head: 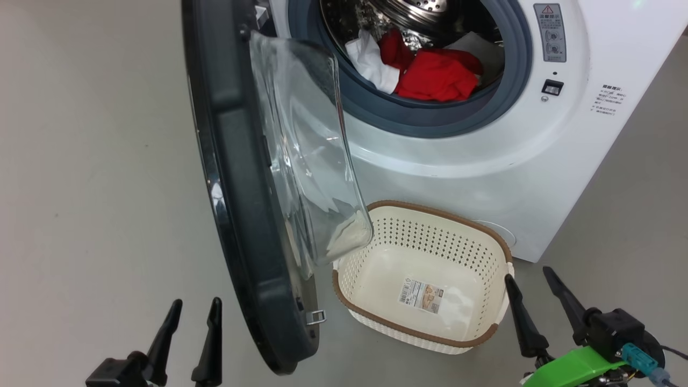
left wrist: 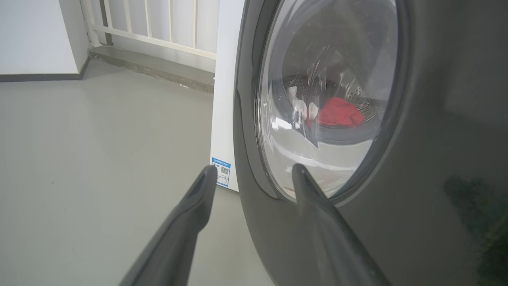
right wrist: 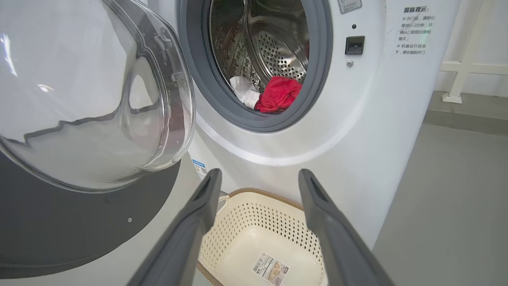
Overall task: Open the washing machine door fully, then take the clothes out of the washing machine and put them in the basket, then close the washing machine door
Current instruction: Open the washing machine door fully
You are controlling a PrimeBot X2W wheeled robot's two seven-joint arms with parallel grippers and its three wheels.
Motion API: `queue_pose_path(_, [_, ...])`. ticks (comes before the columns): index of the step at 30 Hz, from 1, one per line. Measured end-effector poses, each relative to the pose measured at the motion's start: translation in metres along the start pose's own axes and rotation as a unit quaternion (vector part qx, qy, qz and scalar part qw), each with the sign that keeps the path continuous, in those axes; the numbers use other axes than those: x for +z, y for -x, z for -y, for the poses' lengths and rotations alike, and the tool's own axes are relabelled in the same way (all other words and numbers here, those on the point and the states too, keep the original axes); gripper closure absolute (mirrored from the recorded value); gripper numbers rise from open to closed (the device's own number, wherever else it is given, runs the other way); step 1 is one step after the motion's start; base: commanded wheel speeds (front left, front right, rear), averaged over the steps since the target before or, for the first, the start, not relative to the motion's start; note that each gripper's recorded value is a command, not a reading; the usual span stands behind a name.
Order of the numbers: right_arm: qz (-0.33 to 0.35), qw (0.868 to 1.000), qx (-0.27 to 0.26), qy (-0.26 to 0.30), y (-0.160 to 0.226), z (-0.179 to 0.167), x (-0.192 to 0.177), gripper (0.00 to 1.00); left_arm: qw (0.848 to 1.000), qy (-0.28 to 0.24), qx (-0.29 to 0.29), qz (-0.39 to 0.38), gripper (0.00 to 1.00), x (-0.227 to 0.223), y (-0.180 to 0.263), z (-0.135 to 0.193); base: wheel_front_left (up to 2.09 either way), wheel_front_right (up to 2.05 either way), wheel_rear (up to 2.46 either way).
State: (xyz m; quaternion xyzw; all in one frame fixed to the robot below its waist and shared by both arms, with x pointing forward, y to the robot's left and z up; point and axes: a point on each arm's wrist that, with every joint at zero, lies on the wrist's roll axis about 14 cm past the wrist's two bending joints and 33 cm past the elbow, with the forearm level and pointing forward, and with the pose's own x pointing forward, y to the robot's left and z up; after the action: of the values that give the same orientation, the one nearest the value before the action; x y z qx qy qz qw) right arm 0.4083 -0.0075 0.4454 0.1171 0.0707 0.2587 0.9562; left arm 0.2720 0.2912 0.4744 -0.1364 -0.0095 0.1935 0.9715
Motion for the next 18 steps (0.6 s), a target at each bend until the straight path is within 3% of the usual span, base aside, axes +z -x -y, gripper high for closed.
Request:
queue_pose_path(11, [-0.005, 1.0, -0.007, 0.007, 0.003, 0.003, -0.003, 0.0, 1.0, 0.002, 0.0, 0.001, 0.0, 0.001, 0.001, 0.0, 0.0, 0.0, 0.0])
queue_pose_path(12, [-0.004, 1.0, -0.007, 0.007, 0.003, 0.002, -0.003, 0.0, 1.0, 0.004, 0.002, 0.002, 0.27, 0.001, 0.001, -0.001, 0.0, 0.0, 0.0])
queue_pose_path(13, [-0.004, 1.0, -0.007, 0.007, 0.003, 0.002, -0.002, 0.0, 1.0, 0.007, 0.005, 0.003, 1.0, 0.002, 0.001, -0.003, 0.0, 0.0, 0.0])
queue_pose_path(18, [-0.002, 1.0, -0.005, 0.008, 0.003, 0.001, -0.001, 0.0, 0.998, 0.025, 0.029, 0.04, 1.0, 0.024, -0.001, -0.018, 0.0, 0.0, 0.0])
